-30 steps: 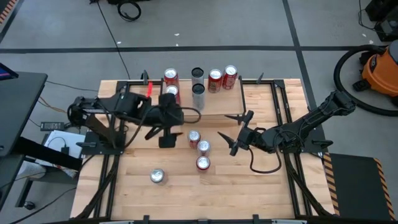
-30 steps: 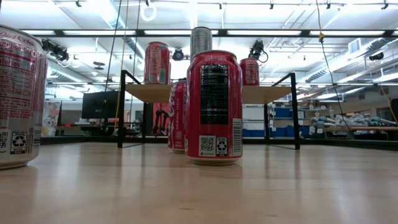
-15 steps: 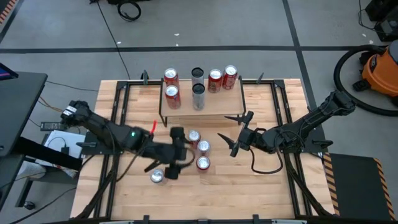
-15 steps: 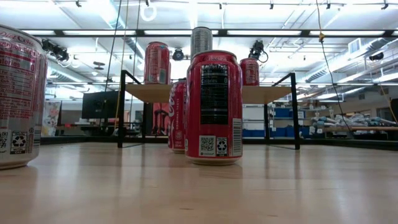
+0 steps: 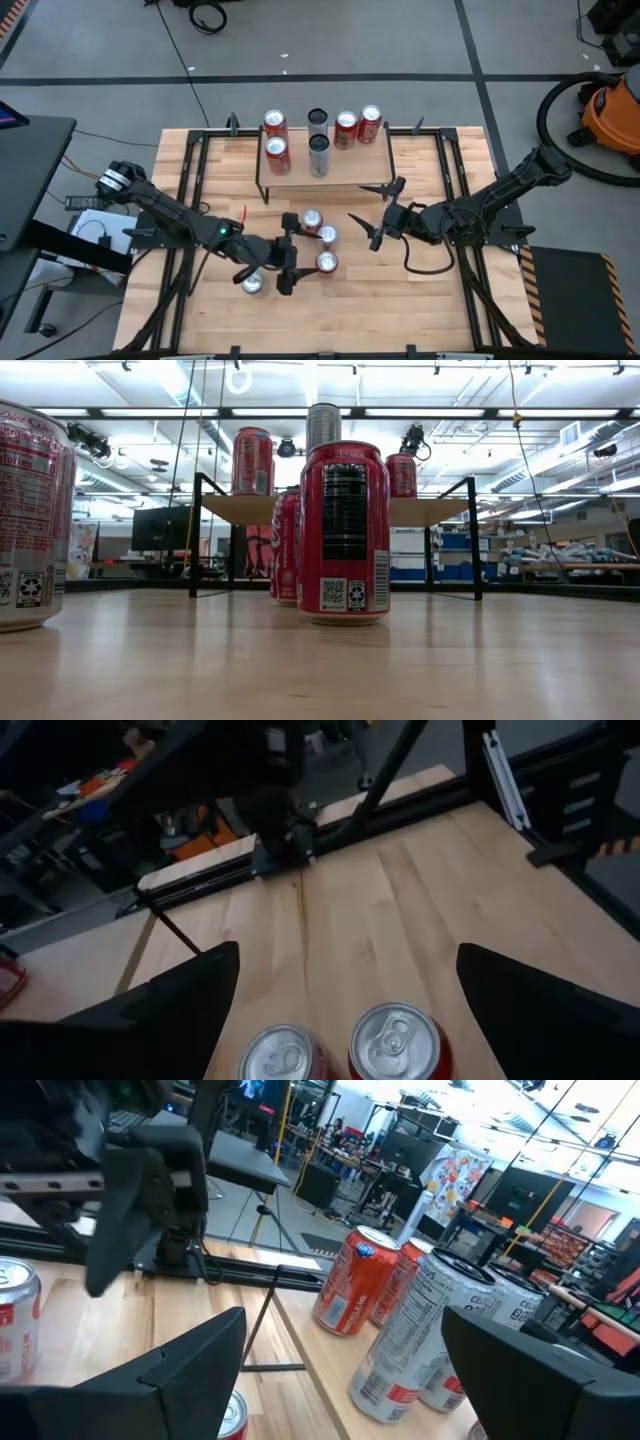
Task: Place canned beverage on shelf
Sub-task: Adjust the soda cans
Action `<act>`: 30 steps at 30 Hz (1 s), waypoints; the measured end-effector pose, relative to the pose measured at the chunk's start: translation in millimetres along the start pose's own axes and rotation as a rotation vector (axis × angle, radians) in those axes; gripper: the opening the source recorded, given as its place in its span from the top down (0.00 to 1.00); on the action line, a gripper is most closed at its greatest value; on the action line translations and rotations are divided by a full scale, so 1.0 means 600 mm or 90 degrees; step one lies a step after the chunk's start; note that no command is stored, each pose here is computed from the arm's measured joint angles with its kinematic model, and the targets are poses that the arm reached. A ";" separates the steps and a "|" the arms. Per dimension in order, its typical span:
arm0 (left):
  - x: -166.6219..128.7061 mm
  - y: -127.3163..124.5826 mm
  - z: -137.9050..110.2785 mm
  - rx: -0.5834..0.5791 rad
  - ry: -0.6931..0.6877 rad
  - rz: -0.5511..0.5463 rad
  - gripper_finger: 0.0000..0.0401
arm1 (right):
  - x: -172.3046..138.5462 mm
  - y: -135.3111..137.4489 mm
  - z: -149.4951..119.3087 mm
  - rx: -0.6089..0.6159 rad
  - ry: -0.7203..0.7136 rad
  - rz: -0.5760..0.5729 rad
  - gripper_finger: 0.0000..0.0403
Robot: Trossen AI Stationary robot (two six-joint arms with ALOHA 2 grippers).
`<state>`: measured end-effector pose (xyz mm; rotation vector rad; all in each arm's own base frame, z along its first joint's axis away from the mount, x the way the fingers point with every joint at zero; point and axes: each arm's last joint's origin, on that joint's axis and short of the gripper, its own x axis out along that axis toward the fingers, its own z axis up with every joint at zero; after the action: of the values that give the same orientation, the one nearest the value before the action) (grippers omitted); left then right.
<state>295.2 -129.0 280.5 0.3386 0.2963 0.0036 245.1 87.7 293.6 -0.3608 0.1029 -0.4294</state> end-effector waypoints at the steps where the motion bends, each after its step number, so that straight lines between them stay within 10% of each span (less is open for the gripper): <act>1: -0.001 0.002 -0.005 -0.006 -0.007 0.004 0.04 | 0.000 0.000 0.000 0.001 0.001 0.000 0.14; 30: -0.122 0.102 -0.136 -0.159 -0.152 0.151 0.04 | 0.092 0.003 -0.046 0.054 0.147 0.037 0.14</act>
<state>204.7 -48.4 248.3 0.1229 0.0164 0.2308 290.7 57.1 265.9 -0.2233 0.3190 -0.4155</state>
